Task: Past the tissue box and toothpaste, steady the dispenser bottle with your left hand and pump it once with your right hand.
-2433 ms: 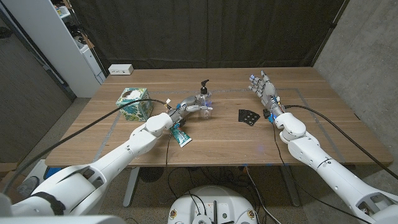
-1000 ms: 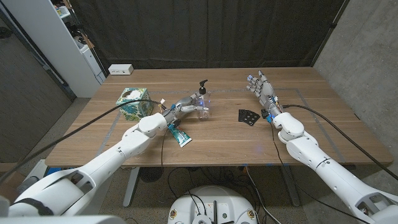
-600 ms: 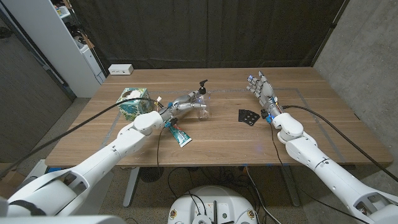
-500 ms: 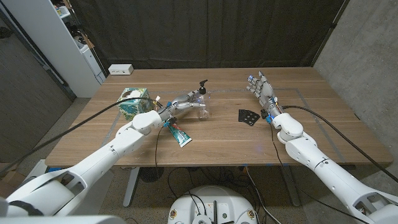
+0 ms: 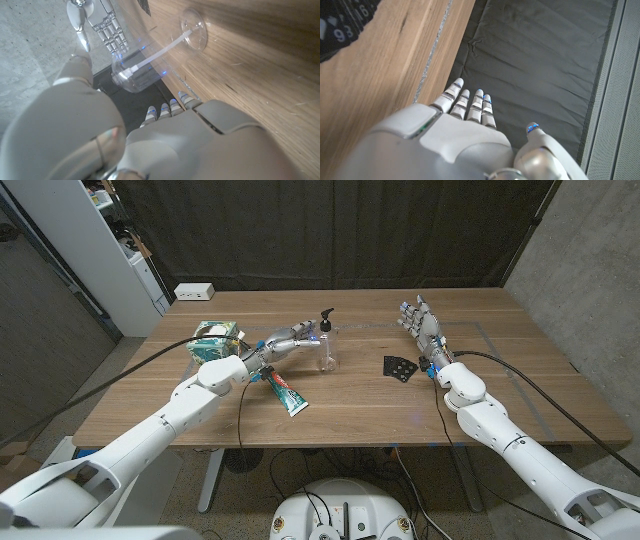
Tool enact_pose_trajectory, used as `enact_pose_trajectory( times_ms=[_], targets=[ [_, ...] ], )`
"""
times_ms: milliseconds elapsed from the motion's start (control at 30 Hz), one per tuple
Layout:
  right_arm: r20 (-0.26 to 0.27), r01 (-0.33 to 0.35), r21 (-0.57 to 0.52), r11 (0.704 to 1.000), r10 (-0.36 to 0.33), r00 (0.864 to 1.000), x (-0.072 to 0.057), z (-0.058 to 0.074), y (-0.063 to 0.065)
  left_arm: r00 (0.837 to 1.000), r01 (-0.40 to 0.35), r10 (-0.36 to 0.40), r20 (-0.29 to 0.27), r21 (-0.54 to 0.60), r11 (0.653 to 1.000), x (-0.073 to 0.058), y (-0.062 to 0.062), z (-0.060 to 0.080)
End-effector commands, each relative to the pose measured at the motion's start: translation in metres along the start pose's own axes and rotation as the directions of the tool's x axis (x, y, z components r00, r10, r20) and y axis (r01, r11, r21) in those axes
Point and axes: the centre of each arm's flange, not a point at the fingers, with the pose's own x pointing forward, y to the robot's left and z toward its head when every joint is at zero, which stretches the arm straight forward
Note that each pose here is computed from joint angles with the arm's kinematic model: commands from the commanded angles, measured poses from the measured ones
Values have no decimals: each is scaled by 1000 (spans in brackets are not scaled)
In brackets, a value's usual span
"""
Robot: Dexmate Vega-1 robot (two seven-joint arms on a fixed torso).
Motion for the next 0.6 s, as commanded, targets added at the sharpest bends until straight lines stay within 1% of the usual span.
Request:
enact_pose_trajectory(
  times_ms=[33,100,267,367,533,600],
  targets=[
    [12,25,21,999,-25,1000,-2,-3,0,995,-84,85,59,-20,996,-13,19,5],
    [11,25,16,1000,-25,1000,-3,-2,-1,993,-96,97,62,-17,995,-13,21,5],
    [5,26,10,1000,-26,1000,-4,-1,-3,984,-146,151,94,-53,988,-9,25,1],
    [0,23,11,1000,-23,1000,-3,-1,-3,981,-159,165,103,-69,985,-8,24,-1],
    [-8,23,14,1000,-23,1000,-2,-2,-4,969,-209,221,106,-112,971,-6,22,-5],
    [-12,22,11,1000,-22,1000,-1,-3,-4,968,-222,232,94,-111,969,-6,20,-5]
  ],
)
